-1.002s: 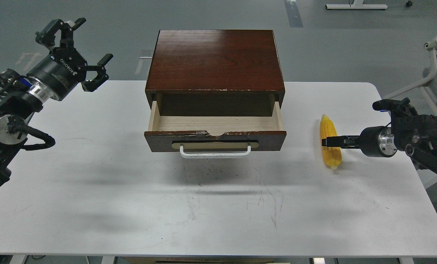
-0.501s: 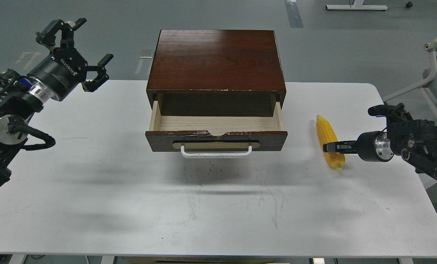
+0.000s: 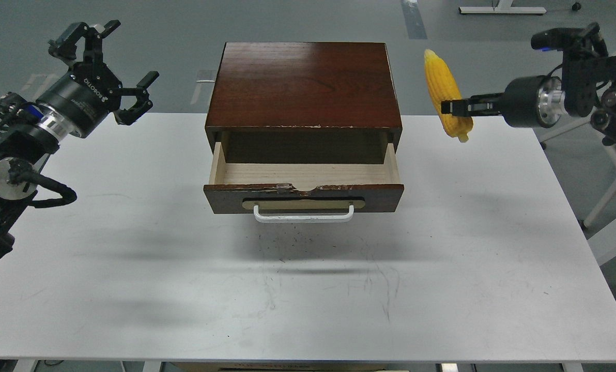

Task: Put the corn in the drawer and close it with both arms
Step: 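Lift the corn cob and carry it over the open drawer, then lower the corn cob into the drawer and open the right gripper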

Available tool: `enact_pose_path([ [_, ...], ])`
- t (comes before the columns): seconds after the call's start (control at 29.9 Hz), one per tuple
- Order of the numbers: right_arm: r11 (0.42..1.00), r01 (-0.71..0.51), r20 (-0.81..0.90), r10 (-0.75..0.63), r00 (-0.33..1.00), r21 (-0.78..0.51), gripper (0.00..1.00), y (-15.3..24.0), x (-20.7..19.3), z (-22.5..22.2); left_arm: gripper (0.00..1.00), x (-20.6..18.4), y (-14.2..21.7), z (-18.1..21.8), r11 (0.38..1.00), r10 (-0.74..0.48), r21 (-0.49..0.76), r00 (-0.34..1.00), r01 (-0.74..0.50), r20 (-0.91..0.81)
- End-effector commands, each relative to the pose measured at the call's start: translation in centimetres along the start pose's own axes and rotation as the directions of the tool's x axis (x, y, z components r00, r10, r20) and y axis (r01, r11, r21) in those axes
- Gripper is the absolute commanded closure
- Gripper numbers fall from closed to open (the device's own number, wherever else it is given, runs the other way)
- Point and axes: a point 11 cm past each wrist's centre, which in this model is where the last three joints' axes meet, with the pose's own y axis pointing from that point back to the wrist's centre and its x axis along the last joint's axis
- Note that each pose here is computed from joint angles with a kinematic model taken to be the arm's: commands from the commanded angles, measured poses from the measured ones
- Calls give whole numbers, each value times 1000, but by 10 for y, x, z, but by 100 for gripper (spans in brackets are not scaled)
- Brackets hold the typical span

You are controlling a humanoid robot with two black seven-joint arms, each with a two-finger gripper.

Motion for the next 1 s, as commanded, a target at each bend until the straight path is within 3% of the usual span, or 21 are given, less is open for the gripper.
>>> enact_pose_path([
  [0.0, 998, 29, -142, -20, 990, 62, 93, -7, 28, -46, 1, -1, 0, 1, 1000, -2, -2, 1000, 2, 1],
  [0.17, 976, 149, -406, -73, 911, 157, 93, -14, 40, -113, 1, -1, -2, 9, 1000, -6, -11, 1000, 6, 16],
  [0.37, 957, 255, -653, -106, 750, 137, 93, -25, 32, -164, 1, 0, -1, 10, 1000, -5, -12, 1000, 5, 16],
  [0.77, 945, 283, -881, 10, 473, 163, 95, -68, 5, -193, 1, 0, -1, 12, 1000, -5, -12, 1000, 5, 20],
  [0.97, 937, 305, -898, 20, 439, 170, 95, -77, -6, -195, 1, 3, 2, 14, 1000, 3, -11, 1000, -3, 29],
])
